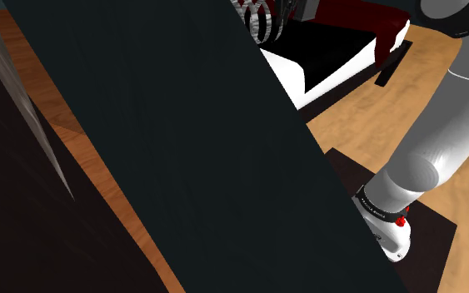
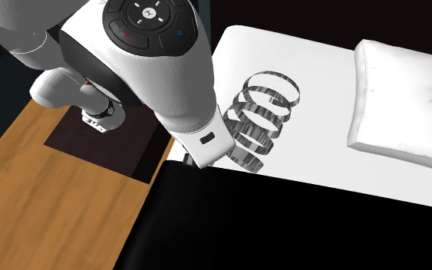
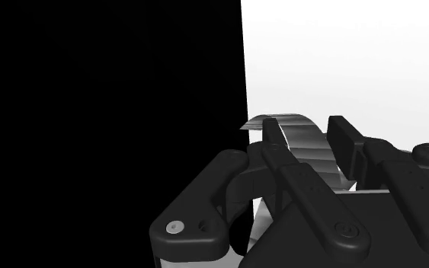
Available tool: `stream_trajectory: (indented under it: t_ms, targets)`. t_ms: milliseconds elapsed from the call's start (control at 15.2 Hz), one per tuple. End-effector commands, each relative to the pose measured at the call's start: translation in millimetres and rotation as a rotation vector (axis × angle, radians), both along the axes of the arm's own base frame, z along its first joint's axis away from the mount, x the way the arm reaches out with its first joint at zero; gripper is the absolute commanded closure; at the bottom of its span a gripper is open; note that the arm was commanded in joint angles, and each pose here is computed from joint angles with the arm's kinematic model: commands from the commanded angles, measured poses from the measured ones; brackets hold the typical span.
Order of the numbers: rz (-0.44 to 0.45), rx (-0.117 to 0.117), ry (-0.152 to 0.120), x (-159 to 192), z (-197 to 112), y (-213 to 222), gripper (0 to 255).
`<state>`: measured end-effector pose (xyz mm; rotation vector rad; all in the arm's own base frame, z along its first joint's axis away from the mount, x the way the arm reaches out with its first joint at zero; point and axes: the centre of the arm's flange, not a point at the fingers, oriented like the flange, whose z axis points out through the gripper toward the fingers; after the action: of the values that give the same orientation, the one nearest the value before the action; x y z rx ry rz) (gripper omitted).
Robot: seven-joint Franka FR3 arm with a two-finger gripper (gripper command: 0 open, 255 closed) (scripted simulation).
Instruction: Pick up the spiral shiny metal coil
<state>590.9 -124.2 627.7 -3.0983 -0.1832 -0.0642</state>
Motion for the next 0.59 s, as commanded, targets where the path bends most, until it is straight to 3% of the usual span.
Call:
stream_trajectory:
  t_ms: [0,528]
  targets:
    - [0.0,0.0,0.0,1,-1,0,255]
    - [0.0,0.0,0.0,1,41,0,255]
